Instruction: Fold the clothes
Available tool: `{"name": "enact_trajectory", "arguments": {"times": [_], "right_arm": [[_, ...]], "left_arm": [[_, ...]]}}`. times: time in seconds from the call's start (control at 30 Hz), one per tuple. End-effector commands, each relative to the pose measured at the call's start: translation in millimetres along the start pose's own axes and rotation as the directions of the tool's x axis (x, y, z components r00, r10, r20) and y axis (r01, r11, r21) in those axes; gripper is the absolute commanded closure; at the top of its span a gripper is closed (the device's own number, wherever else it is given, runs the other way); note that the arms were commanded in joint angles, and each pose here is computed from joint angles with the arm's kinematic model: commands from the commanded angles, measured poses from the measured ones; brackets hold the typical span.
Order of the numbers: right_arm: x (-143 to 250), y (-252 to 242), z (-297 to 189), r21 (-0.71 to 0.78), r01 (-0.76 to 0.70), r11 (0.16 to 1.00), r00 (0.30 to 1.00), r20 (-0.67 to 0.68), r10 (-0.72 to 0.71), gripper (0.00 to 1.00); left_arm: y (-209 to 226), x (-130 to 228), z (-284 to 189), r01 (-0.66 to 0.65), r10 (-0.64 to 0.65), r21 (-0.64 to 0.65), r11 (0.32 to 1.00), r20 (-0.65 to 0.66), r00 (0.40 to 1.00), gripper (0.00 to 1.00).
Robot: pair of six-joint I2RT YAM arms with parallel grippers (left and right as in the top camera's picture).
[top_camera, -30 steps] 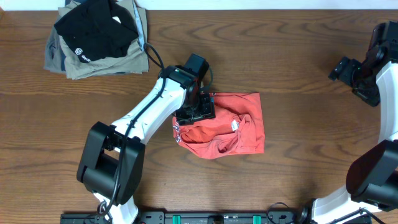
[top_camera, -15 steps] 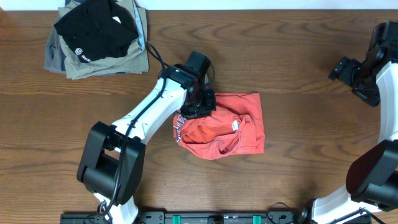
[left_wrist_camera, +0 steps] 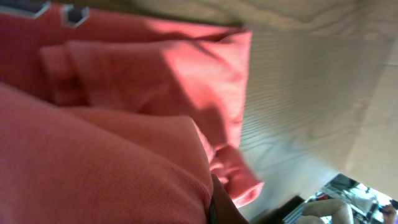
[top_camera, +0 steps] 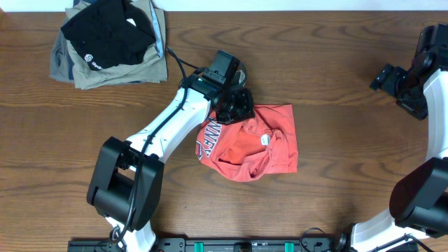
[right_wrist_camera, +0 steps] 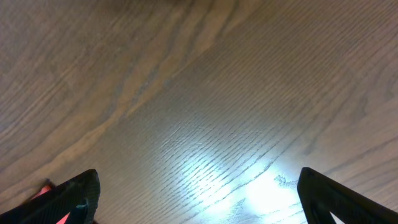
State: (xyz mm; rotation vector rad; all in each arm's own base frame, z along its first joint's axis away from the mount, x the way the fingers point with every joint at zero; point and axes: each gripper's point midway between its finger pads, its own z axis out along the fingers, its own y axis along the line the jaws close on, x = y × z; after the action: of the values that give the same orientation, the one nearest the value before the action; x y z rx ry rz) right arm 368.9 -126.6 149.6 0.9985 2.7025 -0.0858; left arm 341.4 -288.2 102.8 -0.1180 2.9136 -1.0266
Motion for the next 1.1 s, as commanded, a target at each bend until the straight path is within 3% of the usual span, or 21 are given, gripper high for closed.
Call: {"name": "enact_trajectory", "arguments": {"times": [0.0,0.23,0.43,0.83,1.07], "right_arm": [[-3.3,-1.0,-2.9,0.008,0.012,1.000,1.000,0.015,-0.012,0.01],[-2.8,0.3,-3.0,0.007,0.015,1.000,1.000,0.014,-0.015,0.01],[-2.8,0.3,-3.0,0.007,0.015,1.000,1.000,0.014,-0.015,0.01],[-2.8,0.3,-3.0,0.007,0.016,1.000,1.000,0.014,-0.016,0.01],[-2.8,0.3,-3.0,0.007,0.016,1.000,1.000,0.014,-0.016,0.01]], "left_arm": [[-18.5,-8.3,-1.3,0.016,-0.017,0.059,0.998,0.017,1.000,0.94],[-38.0,-29.6,-4.4,-0.005,-0.008,0.133,0.991,0.101,0.995,0.94],[-36.1,-44.1,-2.1,0.033,-0.050,0.087,0.996,0.197,0.979,0.94],[-56.7,-42.9,26.0,-0.051,0.035,0.049,0.997,0.286,0.958,0.93],[-70.3,-41.2,36.6,-0.022,-0.008,0.099,0.995,0.292,0.956,0.93]]}}
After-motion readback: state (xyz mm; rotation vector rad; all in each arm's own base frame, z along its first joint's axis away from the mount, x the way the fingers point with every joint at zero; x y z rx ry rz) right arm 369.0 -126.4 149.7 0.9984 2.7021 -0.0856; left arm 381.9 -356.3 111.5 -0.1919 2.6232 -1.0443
